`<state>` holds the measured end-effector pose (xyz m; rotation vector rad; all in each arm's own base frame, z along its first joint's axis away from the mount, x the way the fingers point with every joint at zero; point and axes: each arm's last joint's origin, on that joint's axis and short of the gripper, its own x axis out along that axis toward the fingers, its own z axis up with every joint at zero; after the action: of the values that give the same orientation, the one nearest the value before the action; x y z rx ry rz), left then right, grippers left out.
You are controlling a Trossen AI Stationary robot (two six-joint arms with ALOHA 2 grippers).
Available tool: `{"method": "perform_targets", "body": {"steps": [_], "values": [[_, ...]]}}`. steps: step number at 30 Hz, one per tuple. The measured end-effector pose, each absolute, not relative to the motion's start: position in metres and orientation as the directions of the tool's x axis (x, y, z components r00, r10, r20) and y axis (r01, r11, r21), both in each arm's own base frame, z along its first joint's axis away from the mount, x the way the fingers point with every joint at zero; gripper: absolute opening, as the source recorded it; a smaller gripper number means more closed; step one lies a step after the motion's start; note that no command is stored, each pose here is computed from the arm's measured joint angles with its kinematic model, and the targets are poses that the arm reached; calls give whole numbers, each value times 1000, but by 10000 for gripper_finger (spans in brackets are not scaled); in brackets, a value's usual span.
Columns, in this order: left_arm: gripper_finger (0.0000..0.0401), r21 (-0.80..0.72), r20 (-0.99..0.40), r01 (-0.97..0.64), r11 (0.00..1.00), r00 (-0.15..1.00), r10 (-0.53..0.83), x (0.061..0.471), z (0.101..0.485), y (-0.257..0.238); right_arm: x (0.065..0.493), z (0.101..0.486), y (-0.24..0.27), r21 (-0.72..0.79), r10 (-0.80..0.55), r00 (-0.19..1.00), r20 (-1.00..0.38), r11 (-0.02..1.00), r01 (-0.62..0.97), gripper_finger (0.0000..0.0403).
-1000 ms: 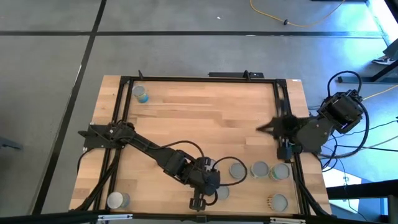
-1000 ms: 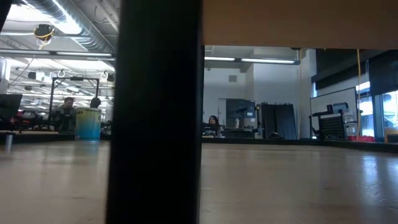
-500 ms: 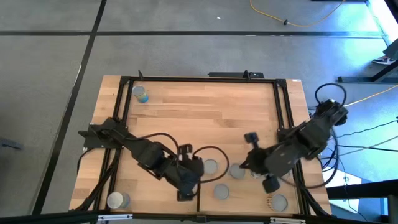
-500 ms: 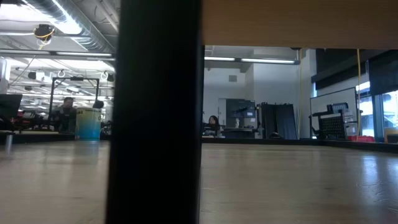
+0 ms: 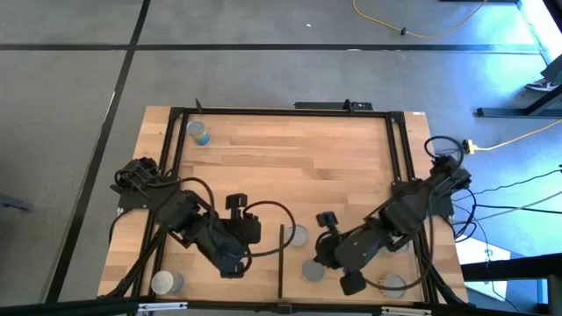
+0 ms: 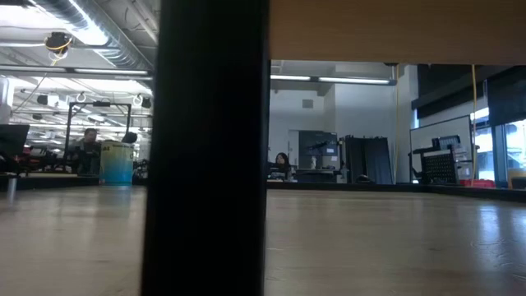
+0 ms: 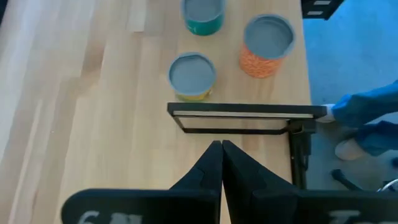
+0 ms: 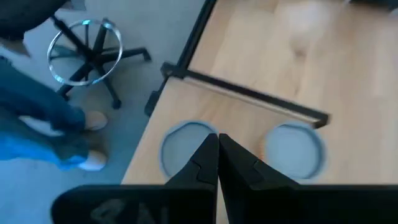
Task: Pick and place cans onto a shelf
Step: Put the orange canned meatballs on the shelf aligned with the other white canned mixed vegetables
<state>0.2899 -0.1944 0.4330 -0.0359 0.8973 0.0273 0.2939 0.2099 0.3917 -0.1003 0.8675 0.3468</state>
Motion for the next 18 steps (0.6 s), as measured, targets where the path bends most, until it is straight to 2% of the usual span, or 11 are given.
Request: {"method": "perform_targets", "body": {"steps": [7,11,18], "values": [[0,-5,-824,-57,998,565,28,279,429,-198,303,376,221,143,351,497,-793,902,-408,10],[0,-14,-822,-61,998,569,23,279,429,-199,310,369,224,178,398,464,-791,876,-448,10],[0,-27,-828,-45,999,560,3,277,429,-202,327,348,225,178,367,426,-827,889,-421,10]]}}
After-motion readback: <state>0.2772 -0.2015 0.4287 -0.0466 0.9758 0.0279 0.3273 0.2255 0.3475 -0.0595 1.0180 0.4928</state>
